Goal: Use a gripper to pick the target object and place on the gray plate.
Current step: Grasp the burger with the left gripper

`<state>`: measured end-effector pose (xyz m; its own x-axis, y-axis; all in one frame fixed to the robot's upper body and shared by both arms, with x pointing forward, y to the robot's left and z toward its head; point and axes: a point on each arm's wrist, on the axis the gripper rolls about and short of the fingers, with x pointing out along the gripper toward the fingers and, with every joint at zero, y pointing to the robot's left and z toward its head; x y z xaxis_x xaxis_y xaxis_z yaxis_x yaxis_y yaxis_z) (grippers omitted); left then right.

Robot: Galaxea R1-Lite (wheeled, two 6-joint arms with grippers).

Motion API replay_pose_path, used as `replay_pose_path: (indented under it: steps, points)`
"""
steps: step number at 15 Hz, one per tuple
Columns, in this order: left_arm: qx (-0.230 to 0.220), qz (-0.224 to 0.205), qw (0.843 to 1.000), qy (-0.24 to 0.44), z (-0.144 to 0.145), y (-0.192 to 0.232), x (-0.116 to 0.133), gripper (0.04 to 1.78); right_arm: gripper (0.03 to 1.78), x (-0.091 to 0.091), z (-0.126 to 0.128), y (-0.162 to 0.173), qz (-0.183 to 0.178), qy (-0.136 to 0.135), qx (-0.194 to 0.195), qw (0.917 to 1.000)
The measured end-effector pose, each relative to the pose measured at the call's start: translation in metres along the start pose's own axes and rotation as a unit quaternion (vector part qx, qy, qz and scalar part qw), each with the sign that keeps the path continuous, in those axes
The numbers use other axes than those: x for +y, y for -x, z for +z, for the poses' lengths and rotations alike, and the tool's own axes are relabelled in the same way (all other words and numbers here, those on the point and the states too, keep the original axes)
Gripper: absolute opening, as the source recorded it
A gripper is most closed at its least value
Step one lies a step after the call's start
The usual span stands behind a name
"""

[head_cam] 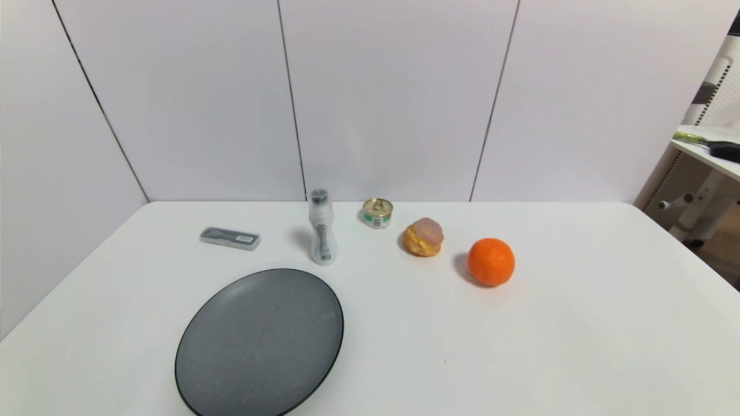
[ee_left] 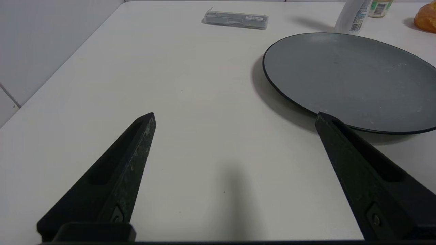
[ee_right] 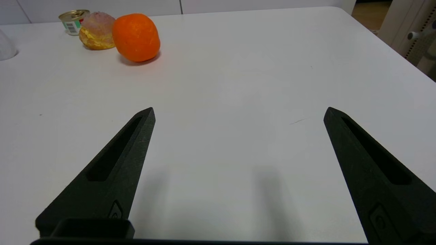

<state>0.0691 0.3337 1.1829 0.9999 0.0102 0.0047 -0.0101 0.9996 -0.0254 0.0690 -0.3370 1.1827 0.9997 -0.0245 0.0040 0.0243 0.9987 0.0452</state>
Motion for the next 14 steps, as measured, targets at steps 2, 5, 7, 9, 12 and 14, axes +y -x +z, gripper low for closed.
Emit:
replay_pose_path:
  steps: [2,5,7,9,12,14]
  points:
    - [0.0,0.0,1.0,0.0,0.0,0.0,0.0,1.69,1.71,0.0,0.0,0.0,0.0,0.0,0.0,1.0]
    - [-0.001,0.0,1.0,0.001,0.0,0.0,0.0,1.69,1.71,0.0,0.0,0.0,0.0,0.0,0.0,1.0]
    - [0.003,0.0,1.0,0.001,-0.001,0.0,0.0,1.69,1.71,0.0,0.0,0.0,0.0,0.0,0.0,1.0]
    - [0.009,0.0,1.0,-0.001,0.001,0.0,0.0,1.69,1.71,0.0,0.0,0.0,0.0,0.0,0.0,1.0]
    - [0.024,-0.005,0.999,-0.028,0.026,0.002,-0.001,1.69,1.71,0.0,0.0,0.0,0.0,0.0,0.0,1.0]
    - [0.042,-0.011,0.997,-0.058,0.052,-0.001,-0.002,1.69,1.71,0.0,0.0,0.0,0.0,0.0,0.0,1.0]
